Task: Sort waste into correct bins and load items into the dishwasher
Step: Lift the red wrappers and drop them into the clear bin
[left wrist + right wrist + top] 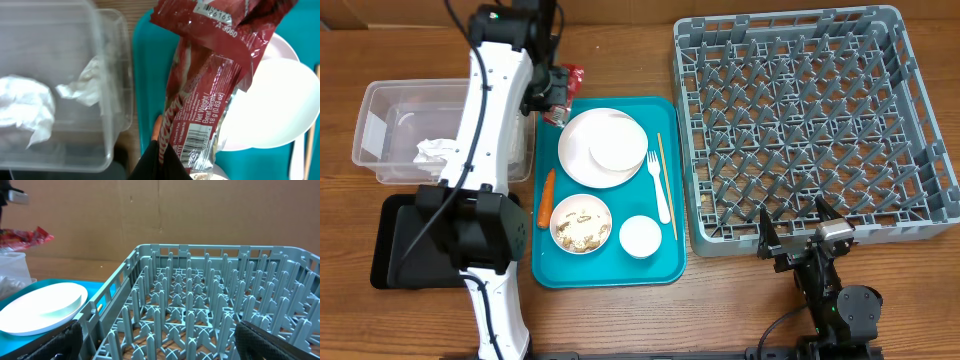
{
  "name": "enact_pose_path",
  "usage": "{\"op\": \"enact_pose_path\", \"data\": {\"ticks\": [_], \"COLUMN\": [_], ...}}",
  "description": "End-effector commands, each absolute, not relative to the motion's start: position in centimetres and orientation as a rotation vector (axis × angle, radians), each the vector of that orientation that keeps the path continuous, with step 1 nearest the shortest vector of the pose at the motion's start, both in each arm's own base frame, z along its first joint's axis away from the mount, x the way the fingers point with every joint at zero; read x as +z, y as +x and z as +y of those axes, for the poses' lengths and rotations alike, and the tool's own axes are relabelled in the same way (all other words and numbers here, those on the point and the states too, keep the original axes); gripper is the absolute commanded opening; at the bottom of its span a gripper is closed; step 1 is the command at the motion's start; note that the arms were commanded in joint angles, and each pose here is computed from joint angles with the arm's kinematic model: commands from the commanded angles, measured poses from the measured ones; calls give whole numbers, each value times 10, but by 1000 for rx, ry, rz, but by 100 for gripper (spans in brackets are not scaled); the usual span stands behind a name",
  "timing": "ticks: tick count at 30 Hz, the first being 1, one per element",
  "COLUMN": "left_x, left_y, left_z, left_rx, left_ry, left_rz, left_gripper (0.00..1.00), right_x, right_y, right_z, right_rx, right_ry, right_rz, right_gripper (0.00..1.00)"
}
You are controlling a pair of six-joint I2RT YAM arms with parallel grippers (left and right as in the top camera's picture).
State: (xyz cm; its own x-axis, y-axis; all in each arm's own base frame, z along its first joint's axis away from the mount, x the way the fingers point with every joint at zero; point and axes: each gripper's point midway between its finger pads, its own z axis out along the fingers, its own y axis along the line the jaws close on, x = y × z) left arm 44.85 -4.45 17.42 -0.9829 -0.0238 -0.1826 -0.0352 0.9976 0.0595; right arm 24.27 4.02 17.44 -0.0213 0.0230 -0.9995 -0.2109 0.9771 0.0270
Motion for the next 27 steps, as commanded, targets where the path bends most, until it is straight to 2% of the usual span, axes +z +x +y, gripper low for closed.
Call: {"op": "enact_pose_path", "data": {"ticks": [1, 8, 15, 27], "left_x": [188, 190, 179, 97], "left_y": [453, 449, 432, 404], "left_z": [-11, 58, 107, 132], "left_rx": [117, 121, 147, 172], "left_ry": [-304, -642, -818, -1029], "left_rz": [2903, 2848, 2856, 2940], "left_gripper": [4, 4, 4, 4], "right_x": [172, 172, 172, 172], "right_y": [243, 243, 243, 243], "right_z": [38, 38, 38, 38], "right_rx": [173, 173, 173, 173], "right_ry": [-140, -140, -140, -140], "right_rz": [1580, 1580, 1580, 1580], "right_gripper": [100, 100, 100, 100]}}
